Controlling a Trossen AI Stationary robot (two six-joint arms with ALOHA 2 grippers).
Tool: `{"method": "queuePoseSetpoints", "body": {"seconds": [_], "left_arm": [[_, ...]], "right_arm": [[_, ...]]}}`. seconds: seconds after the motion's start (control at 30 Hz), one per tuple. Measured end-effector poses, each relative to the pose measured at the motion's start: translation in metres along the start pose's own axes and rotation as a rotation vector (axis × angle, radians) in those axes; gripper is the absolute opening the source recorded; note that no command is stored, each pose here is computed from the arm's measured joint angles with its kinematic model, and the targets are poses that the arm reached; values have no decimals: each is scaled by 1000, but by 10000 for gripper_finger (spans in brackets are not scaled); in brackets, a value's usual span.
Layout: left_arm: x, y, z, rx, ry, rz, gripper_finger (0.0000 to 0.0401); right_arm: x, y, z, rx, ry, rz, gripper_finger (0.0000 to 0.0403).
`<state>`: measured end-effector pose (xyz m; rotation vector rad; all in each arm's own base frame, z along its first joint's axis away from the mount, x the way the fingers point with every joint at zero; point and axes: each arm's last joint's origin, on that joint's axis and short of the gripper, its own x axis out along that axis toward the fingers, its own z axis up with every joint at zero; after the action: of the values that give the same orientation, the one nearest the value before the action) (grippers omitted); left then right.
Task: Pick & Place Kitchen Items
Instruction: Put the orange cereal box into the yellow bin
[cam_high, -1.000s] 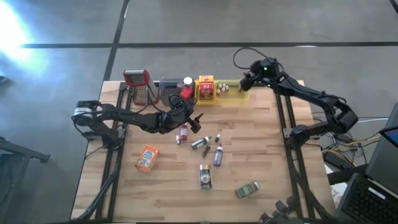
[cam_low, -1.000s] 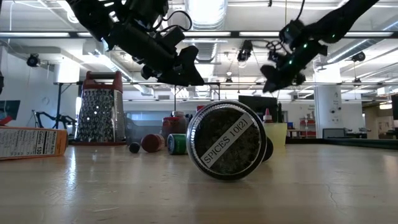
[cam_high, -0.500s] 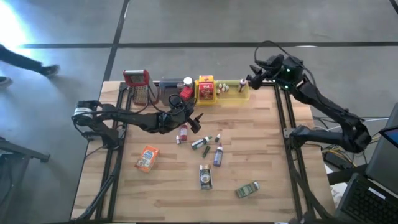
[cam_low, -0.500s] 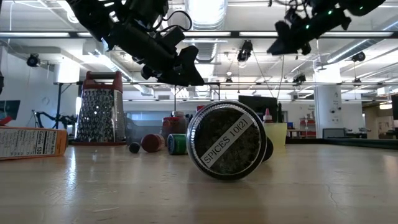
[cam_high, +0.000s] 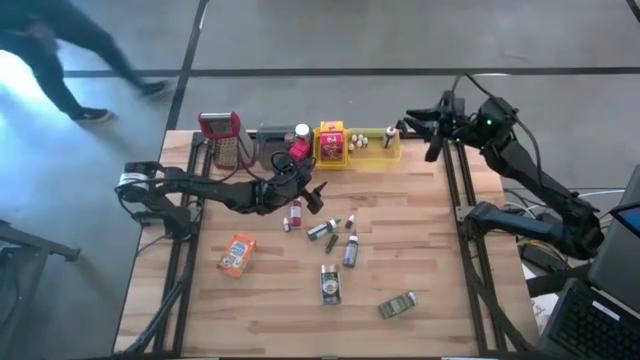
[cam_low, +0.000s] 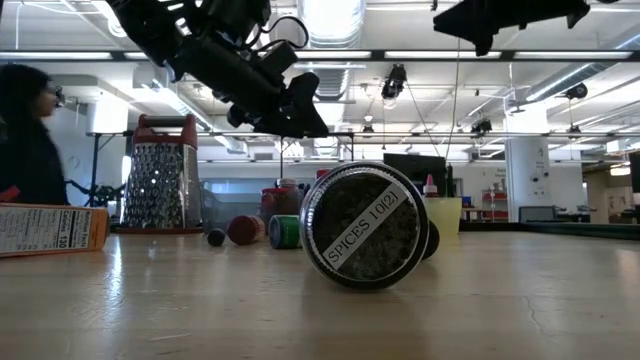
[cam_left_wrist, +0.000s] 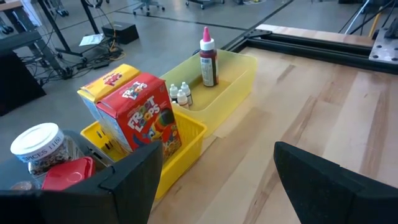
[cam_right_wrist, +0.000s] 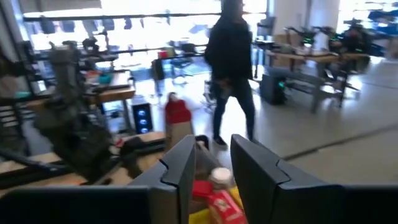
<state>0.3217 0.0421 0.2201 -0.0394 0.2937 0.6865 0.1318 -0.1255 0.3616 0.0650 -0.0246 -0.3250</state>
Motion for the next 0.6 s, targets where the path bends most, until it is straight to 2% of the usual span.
{"method": "queuePoseSetpoints", "body": {"seconds": [0.27,0.6], "left_arm": [[0,0,2,-10,-14,-1,310],[0,0,2,-8,-14,-2,310]], "right_arm": [[16,24,-3,-14,7,153,56],[33,46,-13,-17,51,247,20]]}}
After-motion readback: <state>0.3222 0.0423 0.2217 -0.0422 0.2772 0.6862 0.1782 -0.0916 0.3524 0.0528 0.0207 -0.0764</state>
